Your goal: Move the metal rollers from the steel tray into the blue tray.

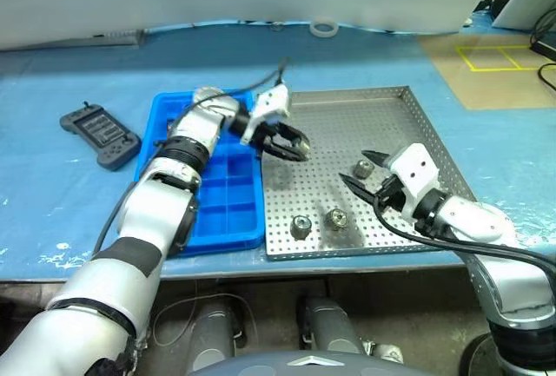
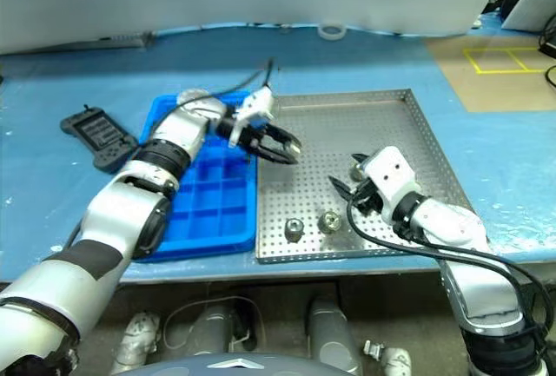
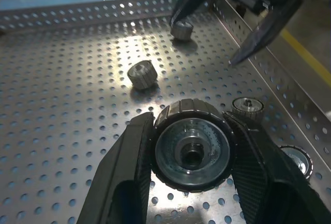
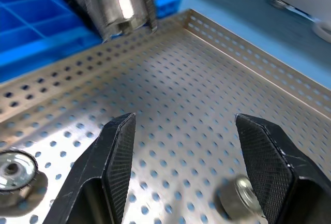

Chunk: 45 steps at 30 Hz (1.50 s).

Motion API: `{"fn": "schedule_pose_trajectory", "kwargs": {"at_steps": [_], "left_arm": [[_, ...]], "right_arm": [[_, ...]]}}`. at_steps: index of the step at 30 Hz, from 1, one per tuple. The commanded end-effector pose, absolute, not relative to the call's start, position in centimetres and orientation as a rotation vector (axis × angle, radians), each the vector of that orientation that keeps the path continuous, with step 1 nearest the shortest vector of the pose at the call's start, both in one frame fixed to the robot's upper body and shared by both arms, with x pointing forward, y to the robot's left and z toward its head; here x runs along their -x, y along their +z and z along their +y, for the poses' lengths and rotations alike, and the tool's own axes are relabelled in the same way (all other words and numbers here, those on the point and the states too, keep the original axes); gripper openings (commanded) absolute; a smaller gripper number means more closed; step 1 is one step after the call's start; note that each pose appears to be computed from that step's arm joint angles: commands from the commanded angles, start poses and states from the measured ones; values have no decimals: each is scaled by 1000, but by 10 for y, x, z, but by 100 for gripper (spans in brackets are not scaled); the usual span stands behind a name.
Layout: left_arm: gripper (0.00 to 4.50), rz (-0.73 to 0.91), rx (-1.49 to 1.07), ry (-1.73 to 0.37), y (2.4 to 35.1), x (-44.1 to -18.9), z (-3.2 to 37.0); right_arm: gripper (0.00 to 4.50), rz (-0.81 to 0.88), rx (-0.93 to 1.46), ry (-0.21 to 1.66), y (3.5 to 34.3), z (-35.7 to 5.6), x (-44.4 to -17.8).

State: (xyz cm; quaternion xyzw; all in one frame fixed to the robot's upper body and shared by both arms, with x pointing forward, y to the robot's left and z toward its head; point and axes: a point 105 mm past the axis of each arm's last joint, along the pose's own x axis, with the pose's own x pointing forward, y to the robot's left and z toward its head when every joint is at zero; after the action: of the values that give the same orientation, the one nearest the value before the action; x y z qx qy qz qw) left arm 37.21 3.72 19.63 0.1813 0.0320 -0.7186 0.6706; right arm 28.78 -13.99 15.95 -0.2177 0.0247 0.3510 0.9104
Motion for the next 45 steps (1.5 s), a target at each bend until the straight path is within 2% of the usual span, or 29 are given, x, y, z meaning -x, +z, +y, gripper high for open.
{"fn": "schedule_pose_trajectory", "kwargs": {"at_steps": [1,5,10,15,21,31,33,36,45], "left_arm": [[174,12,-282,-1495,219,-370,68],[174,18,-215,-1296,215,-361,111],[174,98,-145,-1060,187,-324,162],[174,176,-95,-933,159,-288,190],[174,283,-45,-822,123,-262,207],[174,339,-14,-764,103,-267,205],[245,342,-29,-747,102,-271,208],[319,338,-64,-738,105,-278,211],[319,215,-99,-834,154,-302,203]], "right_arm": [[324,-26,461,872,174,-115,-293],[324,-41,469,988,171,-94,-306],[324,-67,484,1116,169,-69,-320],[324,-78,497,1208,165,-54,-322],[324,-93,494,1267,163,-42,-322],[324,-88,501,1265,160,-43,-323],[324,-87,500,1253,160,-45,-323],[324,-83,502,1237,160,-47,-323],[324,-74,503,1148,161,-61,-325]]}}
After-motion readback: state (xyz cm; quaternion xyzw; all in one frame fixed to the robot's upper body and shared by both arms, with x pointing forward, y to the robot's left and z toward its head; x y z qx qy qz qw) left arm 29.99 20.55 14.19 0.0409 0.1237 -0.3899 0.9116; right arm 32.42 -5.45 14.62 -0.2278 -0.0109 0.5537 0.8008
